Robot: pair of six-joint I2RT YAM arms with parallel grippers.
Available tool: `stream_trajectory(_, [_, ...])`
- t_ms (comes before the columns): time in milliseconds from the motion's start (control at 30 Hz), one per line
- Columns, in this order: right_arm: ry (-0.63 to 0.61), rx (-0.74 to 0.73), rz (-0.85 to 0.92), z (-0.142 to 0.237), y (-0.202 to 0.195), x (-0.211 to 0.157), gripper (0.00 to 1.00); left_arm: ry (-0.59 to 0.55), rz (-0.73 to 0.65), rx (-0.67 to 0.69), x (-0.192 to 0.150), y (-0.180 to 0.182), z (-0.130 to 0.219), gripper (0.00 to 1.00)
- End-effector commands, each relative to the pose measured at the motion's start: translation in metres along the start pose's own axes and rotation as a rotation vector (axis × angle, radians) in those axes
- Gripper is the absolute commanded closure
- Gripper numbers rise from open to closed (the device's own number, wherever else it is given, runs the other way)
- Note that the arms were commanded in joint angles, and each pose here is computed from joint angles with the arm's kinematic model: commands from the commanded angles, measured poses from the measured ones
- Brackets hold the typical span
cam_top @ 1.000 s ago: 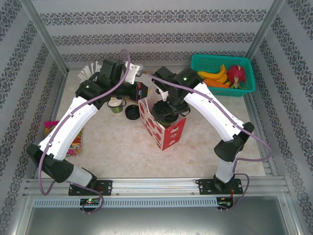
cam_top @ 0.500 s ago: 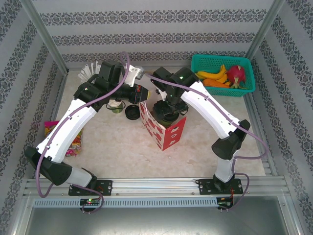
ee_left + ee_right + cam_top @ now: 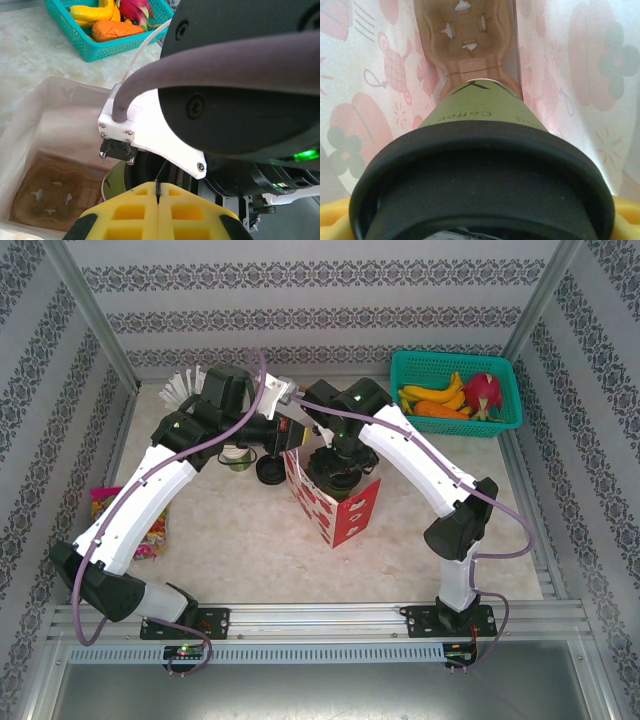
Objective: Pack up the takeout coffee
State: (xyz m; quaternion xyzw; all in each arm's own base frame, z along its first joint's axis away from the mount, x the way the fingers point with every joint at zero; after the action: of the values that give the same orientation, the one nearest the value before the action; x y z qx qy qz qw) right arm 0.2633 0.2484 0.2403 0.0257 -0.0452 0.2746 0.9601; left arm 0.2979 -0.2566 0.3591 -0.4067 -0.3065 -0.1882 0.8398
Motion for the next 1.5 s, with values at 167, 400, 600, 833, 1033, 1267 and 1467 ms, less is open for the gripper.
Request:
stream_trajectory(167, [0.179, -0.016, 0.024, -0.020, -0.008, -0.037, 0.33, -0.114, -0.083, -0.051, 0.021, -0.023, 0.030, 0.50])
stream_trajectory(400, [0.143, 0.011, 0.031, -0.020, -0.005, -0.036, 0.34, -0.285, 0.077, 0.239, 0.055, 0.045, 0.068, 0.17])
stream_trajectory(600, [0.118, 0.048, 0.058, -0.022, -0.001, -0.037, 0.35, -0.211, 0.025, 0.352, 0.061, 0.084, 0.051, 0.09])
stream_trajectory(833, [0.123, 0.044, 0.085, -0.024, -0.003, -0.042, 0.35, 0.045, -0.069, 0.170, 0.041, 0.090, -0.006, 0.18])
stream_trajectory(1033, [0.126, 0.037, 0.086, -0.024, -0.004, -0.044, 0.36, 0.184, -0.190, 0.016, 0.023, 0.069, -0.039, 0.20])
stream_trajectory(1267, [0.125, 0.031, 0.069, -0.026, -0.006, -0.047, 0.36, 0.266, -0.223, 0.156, 0.018, 0.099, -0.062, 0.37])
stream_trajectory(1467, [0.129, 0.033, 0.064, -0.028, -0.005, -0.045, 0.36, 0.285, -0.229, 0.088, 0.013, 0.090, -0.066, 0.58])
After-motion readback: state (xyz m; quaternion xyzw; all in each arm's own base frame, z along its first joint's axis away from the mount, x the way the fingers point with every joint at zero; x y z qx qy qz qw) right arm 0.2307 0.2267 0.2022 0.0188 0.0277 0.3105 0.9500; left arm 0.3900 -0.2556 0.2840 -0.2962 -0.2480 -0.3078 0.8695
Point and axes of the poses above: each hand's point on the last joint's axis, 136 mm out from that joint toward the fingers, its own z axis back along the fingers, its own y axis along the line the jaws close on, x = y × z, the point moved 1 cm from there along z, back along the fingers, and after that the axes turned 8 degrees about z, right-handed, at the moved point
